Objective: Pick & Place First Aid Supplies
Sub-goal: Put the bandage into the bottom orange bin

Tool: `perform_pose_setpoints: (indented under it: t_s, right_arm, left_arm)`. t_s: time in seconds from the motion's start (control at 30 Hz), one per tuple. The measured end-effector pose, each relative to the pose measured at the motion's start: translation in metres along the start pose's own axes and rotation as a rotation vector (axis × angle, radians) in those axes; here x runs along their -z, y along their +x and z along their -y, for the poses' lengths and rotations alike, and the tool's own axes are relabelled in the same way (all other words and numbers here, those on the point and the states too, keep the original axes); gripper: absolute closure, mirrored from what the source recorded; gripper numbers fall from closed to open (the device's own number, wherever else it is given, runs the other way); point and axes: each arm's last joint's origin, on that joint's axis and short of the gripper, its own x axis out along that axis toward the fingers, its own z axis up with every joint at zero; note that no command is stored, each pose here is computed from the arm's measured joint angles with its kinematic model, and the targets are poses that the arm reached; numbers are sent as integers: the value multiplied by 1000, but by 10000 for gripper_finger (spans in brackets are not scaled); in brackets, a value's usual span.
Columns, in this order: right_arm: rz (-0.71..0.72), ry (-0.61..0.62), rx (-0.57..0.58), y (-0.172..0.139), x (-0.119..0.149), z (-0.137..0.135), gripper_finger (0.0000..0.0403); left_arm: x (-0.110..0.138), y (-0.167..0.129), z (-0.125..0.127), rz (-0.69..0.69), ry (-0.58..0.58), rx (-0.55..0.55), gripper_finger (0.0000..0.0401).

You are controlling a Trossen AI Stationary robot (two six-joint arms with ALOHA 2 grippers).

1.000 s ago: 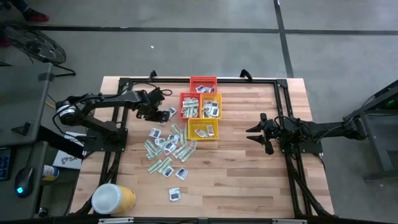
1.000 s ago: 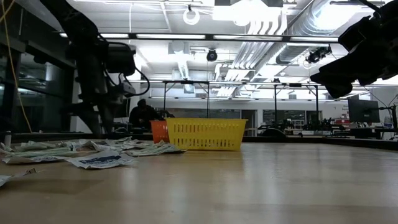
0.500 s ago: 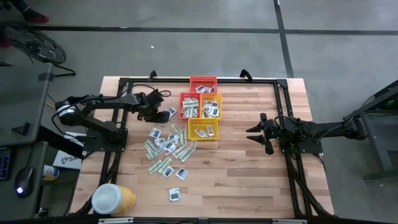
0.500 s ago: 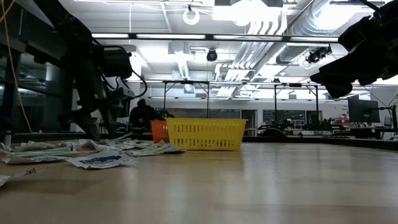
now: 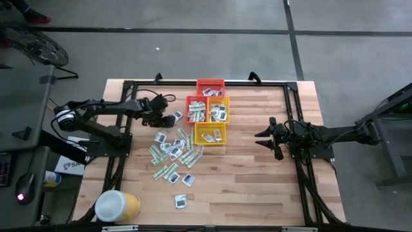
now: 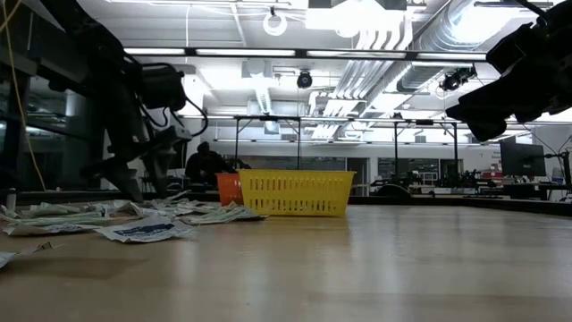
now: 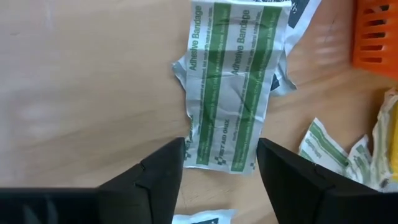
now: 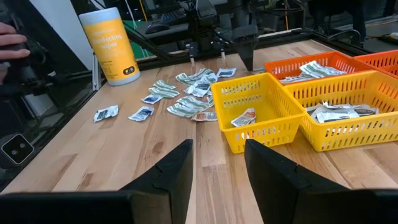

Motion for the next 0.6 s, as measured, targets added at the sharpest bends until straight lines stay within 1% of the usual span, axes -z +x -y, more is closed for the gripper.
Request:
perform_pose_setpoints:
  t_s: [0.13,0.23,0.43,0.6]
  right_arm:
    - [0,0,0,0,0,0,263]
    - [0,0,0,0,0,0,263]
    - [0,0,0,0,0,0,263]
    - [0,0,0,0,0,0,263]
  left_arm:
    - [4,1,1,29,19,-43,219]
    - [7,4,2,34,35,-75,242]
    - [11,8,2,42,59,-124,297]
    - [11,7,2,42,45,-129,349]
